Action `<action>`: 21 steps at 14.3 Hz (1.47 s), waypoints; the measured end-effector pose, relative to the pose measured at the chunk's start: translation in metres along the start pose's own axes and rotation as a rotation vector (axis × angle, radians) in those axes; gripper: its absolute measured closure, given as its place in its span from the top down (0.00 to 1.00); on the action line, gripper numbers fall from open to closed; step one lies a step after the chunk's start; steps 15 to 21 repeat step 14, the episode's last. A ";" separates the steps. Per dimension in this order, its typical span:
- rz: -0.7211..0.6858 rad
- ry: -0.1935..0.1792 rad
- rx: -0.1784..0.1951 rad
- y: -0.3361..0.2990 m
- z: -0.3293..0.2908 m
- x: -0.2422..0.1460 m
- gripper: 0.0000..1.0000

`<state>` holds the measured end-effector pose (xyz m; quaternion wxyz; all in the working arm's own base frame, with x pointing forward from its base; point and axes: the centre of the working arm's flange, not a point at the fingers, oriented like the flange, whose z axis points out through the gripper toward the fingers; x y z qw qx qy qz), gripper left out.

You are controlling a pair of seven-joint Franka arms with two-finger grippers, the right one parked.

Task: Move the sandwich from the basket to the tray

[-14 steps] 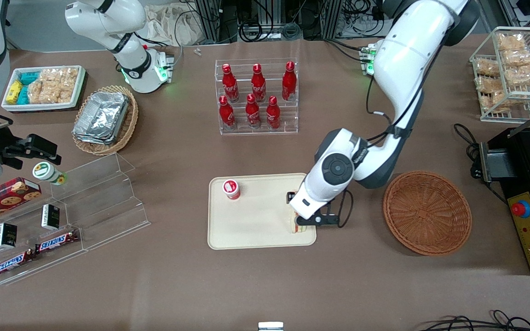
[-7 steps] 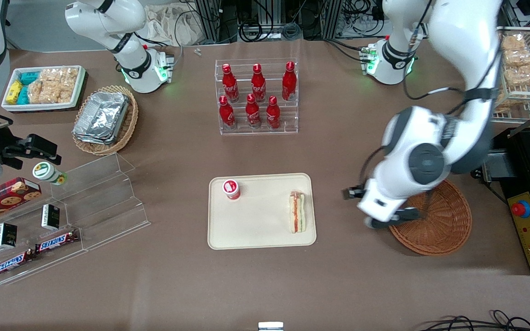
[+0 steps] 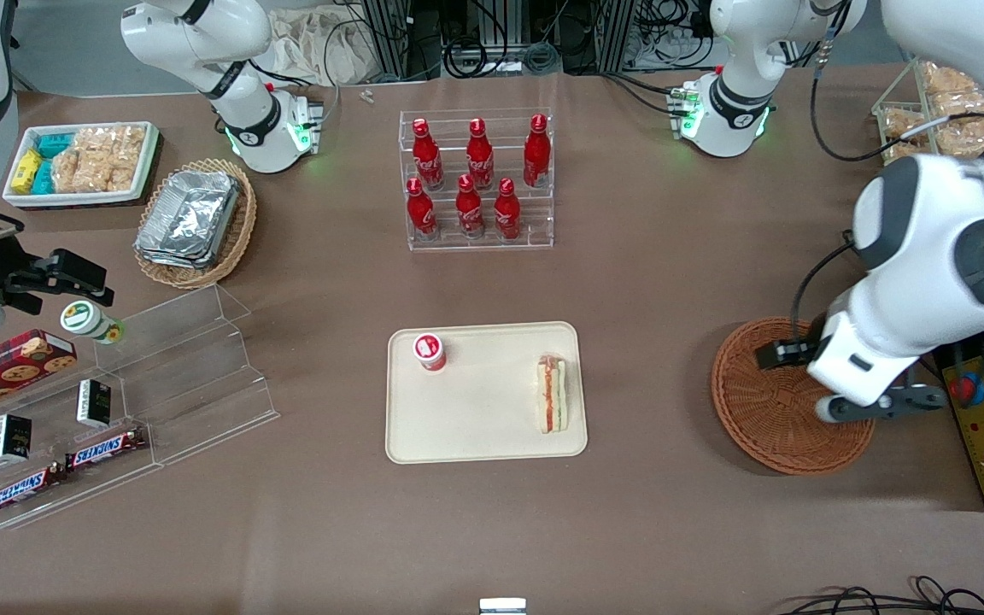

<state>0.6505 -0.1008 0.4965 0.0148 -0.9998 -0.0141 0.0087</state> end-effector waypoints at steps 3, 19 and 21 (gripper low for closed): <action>0.106 0.044 -0.001 -0.021 -0.025 0.001 1.00; 0.105 0.090 -0.002 -0.032 -0.066 0.003 1.00; 0.105 0.090 -0.002 -0.032 -0.066 0.003 1.00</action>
